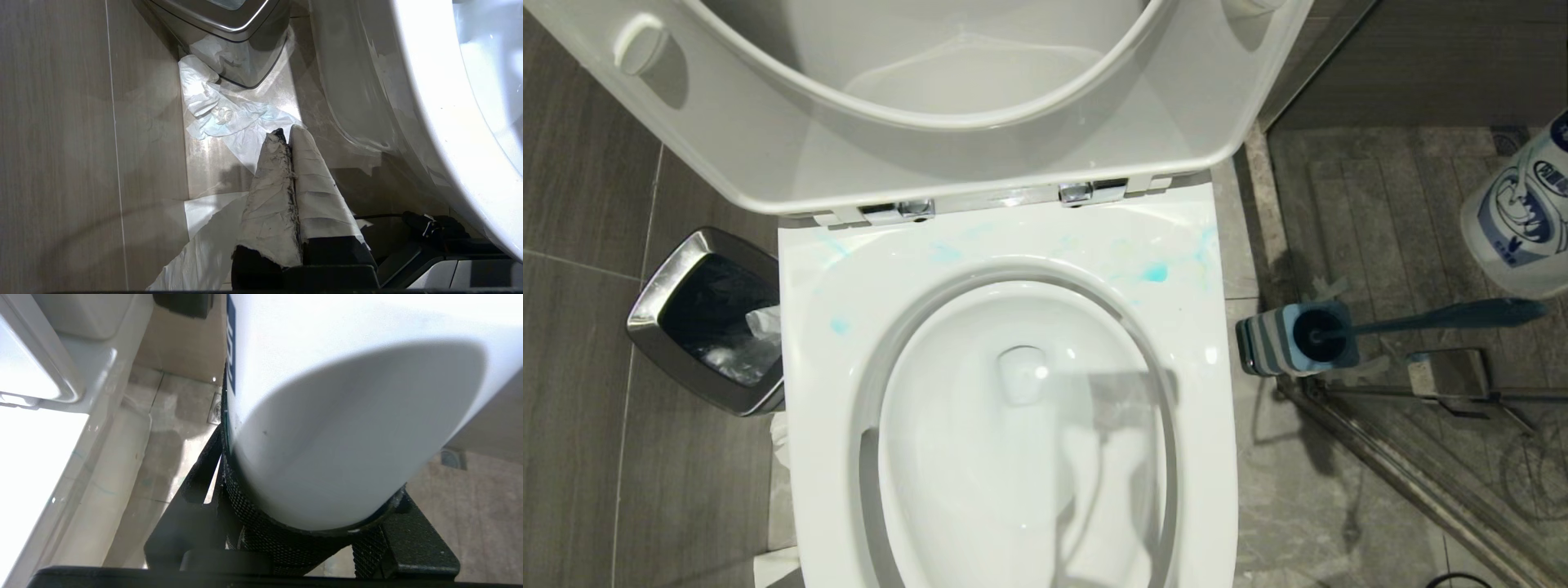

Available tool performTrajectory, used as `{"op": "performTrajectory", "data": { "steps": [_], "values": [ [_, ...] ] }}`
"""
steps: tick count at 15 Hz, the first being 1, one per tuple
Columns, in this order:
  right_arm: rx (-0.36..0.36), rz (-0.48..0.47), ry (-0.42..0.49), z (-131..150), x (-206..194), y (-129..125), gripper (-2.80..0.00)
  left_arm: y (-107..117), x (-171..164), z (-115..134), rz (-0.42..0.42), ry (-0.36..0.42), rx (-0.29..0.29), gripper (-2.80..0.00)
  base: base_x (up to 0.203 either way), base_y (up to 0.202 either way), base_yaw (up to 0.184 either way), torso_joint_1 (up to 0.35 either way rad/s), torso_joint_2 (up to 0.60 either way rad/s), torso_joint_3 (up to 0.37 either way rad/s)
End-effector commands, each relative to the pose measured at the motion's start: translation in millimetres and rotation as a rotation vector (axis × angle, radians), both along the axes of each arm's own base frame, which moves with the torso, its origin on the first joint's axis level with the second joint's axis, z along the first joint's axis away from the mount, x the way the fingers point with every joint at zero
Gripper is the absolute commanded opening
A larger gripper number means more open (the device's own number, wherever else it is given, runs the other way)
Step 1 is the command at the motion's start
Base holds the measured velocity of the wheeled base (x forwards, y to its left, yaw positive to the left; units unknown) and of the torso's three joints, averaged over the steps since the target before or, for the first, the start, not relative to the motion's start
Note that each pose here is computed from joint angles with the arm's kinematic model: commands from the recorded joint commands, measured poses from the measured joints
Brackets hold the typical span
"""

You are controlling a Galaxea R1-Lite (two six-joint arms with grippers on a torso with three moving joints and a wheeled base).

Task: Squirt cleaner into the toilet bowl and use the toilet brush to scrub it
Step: Pour in the cleaning agent

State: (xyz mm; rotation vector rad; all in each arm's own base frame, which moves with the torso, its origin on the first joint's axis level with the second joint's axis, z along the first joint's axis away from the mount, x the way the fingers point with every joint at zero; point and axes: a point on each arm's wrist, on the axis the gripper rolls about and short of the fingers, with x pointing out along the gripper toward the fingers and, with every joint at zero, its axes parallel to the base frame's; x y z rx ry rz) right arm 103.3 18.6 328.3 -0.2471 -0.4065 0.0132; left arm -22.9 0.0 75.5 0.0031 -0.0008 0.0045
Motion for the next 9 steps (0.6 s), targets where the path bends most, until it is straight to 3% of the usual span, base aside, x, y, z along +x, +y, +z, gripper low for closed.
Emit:
{"op": "performTrajectory", "data": {
  "steps": [1, 5, 9],
  "values": [
    [0.006, -0.004, -0.049, 6.3, -14.9, -3.1, -2.80, 0.0, 0.1, 0.0, 0.001, 0.001, -0.002, -2.80, 0.000, 0.000, 0.000, 0.000, 0.00, 0.000],
    [0.003, -0.022, -0.050, 7.0, -15.0, -3.5, -2.80, 0.0, 0.1, 0.0, 0.001, 0.001, -0.003, -2.80, 0.000, 0.000, 0.000, 0.001, 0.00, 0.017],
    [0.010, -0.038, -0.042, 6.1, -13.0, -3.5, -2.80, 0.0, 0.1, 0.0, 0.001, 0.001, -0.003, -2.80, 0.000, 0.000, 0.000, 0.003, 0.00, 0.171]
  ]
}}
